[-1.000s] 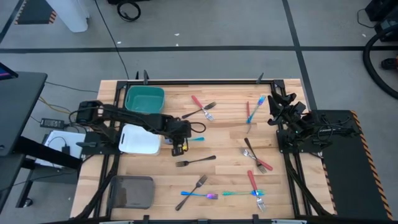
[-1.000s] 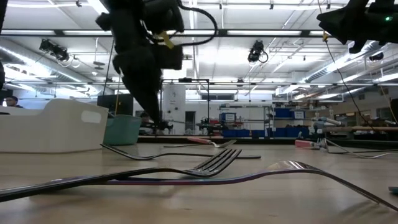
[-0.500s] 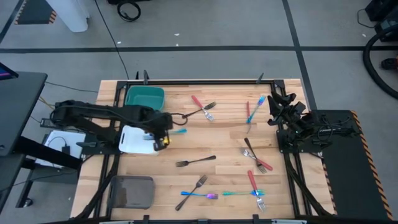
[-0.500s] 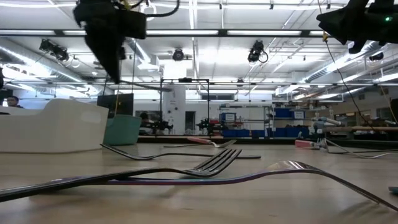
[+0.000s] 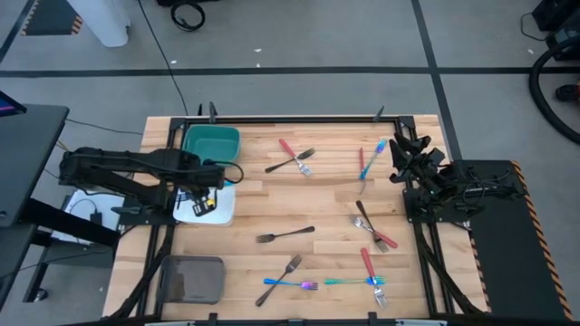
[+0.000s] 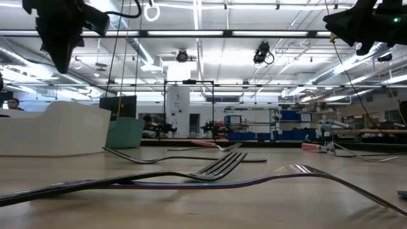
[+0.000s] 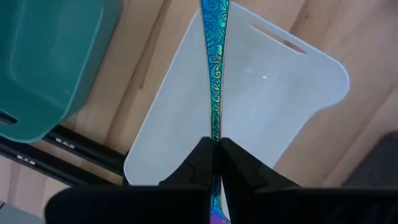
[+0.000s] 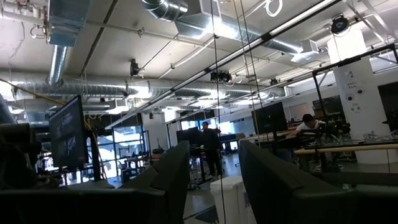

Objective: Sort silverware by color (type)
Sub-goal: Put the blue fork into the white bin, then put the black fork into the black bin

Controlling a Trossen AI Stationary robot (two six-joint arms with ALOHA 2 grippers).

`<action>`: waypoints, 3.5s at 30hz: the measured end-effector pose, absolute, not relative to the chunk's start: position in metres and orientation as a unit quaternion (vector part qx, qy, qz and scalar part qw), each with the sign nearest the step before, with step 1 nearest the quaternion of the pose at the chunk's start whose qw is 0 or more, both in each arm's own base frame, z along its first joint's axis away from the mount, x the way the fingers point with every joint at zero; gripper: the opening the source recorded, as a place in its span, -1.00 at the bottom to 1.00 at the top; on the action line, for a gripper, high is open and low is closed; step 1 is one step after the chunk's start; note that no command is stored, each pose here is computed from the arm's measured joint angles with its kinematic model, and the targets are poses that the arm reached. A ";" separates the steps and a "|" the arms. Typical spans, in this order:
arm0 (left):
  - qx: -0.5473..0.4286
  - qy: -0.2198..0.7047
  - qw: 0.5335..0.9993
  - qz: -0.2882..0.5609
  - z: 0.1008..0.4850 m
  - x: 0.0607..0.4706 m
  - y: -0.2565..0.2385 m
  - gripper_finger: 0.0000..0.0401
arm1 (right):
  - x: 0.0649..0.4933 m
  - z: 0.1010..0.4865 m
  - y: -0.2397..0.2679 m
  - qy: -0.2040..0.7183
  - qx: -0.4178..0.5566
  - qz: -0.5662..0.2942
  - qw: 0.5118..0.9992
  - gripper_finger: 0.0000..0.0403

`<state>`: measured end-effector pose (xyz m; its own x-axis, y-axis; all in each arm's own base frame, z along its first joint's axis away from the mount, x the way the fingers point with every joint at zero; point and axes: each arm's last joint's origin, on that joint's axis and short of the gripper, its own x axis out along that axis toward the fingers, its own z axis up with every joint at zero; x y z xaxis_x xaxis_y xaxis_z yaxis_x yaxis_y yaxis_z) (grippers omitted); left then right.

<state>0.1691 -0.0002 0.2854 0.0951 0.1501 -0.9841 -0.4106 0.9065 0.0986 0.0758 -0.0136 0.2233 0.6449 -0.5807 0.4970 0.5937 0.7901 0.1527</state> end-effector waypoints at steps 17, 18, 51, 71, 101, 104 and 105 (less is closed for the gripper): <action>-0.151 0.687 0.690 0.172 0.244 0.158 -0.006 -0.88 | 0.076 0.223 -0.014 -0.270 -0.009 -0.322 0.908 -0.26; -0.149 0.693 0.683 0.173 0.237 0.156 -0.006 -0.88 | 0.076 0.223 -0.014 -0.270 -0.009 -0.322 0.908 -0.26; -0.134 0.589 0.771 0.201 0.186 0.173 0.012 -0.45 | 0.075 0.224 -0.014 -0.276 -0.009 -0.323 0.905 -0.26; -0.151 0.432 0.873 0.170 0.267 0.214 0.013 -0.45 | 0.078 0.222 -0.011 -0.284 0.019 -0.265 0.921 -0.26; -0.045 0.340 0.938 0.059 0.250 0.279 0.001 -0.45 | 0.129 0.251 0.007 -0.155 0.013 -0.162 0.975 -0.26; -0.054 0.363 0.930 0.003 0.247 0.276 -0.011 -0.45 | 0.138 0.257 0.009 -0.121 0.004 -0.188 0.975 -0.26; -0.060 0.366 0.929 -0.010 0.248 0.274 -0.014 -0.45 | 0.140 0.259 0.009 -0.105 -0.003 -0.196 0.975 -0.26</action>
